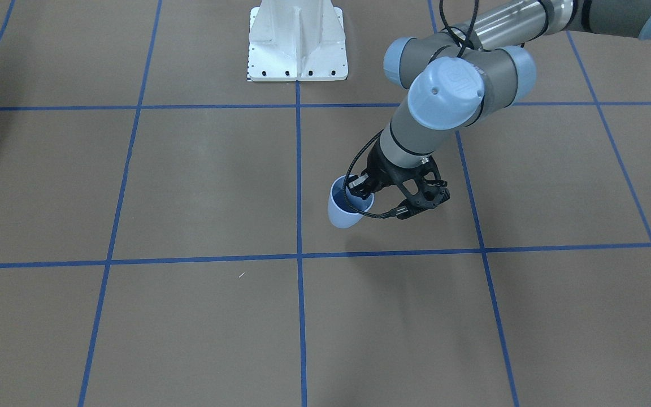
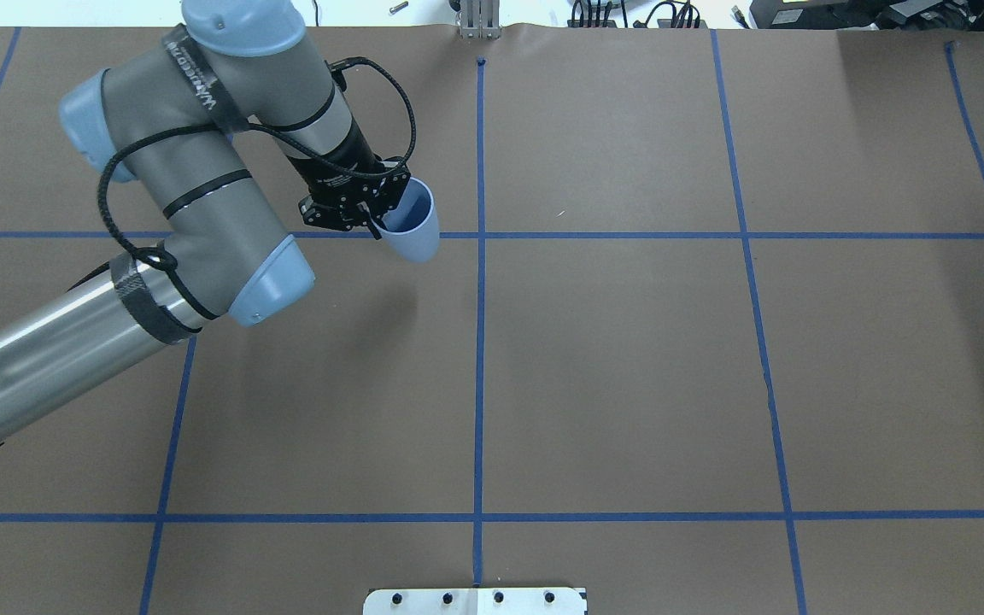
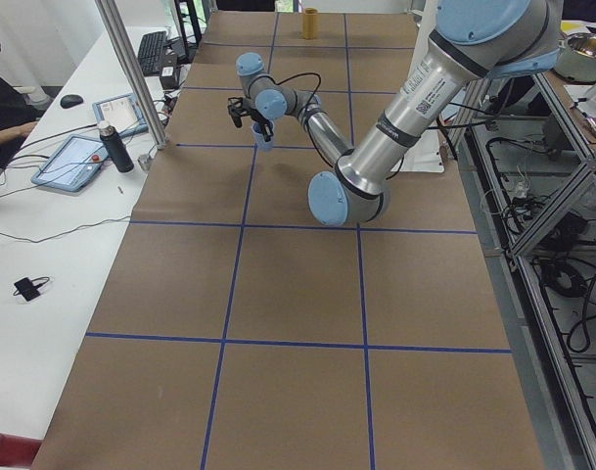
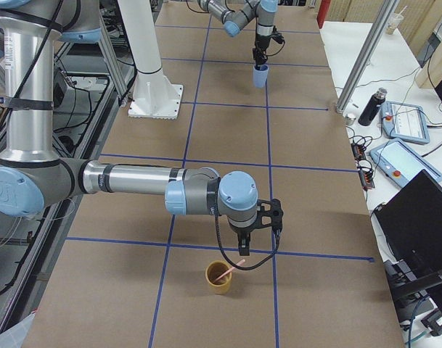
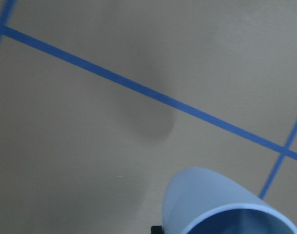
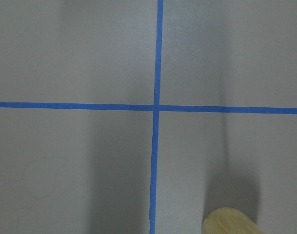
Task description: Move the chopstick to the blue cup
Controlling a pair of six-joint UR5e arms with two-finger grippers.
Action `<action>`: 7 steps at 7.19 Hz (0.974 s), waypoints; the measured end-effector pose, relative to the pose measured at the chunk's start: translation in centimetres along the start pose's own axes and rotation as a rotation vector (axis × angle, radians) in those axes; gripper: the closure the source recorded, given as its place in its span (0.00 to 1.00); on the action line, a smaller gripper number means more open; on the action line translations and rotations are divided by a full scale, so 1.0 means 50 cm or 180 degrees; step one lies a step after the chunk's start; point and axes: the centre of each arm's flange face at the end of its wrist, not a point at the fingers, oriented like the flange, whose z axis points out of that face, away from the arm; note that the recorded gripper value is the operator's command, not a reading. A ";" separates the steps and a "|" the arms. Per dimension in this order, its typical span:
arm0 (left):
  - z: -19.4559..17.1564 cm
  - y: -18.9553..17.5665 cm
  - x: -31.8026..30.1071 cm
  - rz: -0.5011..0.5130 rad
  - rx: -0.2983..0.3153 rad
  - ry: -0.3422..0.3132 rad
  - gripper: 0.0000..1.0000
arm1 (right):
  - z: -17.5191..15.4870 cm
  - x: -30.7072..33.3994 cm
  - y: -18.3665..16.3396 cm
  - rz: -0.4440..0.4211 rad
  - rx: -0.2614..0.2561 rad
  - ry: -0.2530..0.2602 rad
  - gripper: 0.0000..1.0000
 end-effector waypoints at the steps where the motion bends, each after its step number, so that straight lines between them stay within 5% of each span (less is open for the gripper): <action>1: 0.020 0.009 0.041 0.0011 0.0059 -0.0060 1.00 | 0.000 0.000 0.000 0.0000 0.0000 0.0000 0.00; 5: 0.112 0.074 0.103 0.0114 0.0085 -0.0241 1.00 | -0.001 -0.002 -0.001 0.0004 -0.0003 -0.0017 0.00; 6: 0.124 0.097 0.111 0.0156 0.0054 -0.0248 0.94 | -0.001 -0.002 -0.001 0.0004 -0.0003 -0.0019 0.00; 7: 0.132 0.114 0.117 0.0187 0.0032 -0.0251 0.70 | -0.001 -0.002 -0.001 0.0005 -0.0003 -0.0020 0.00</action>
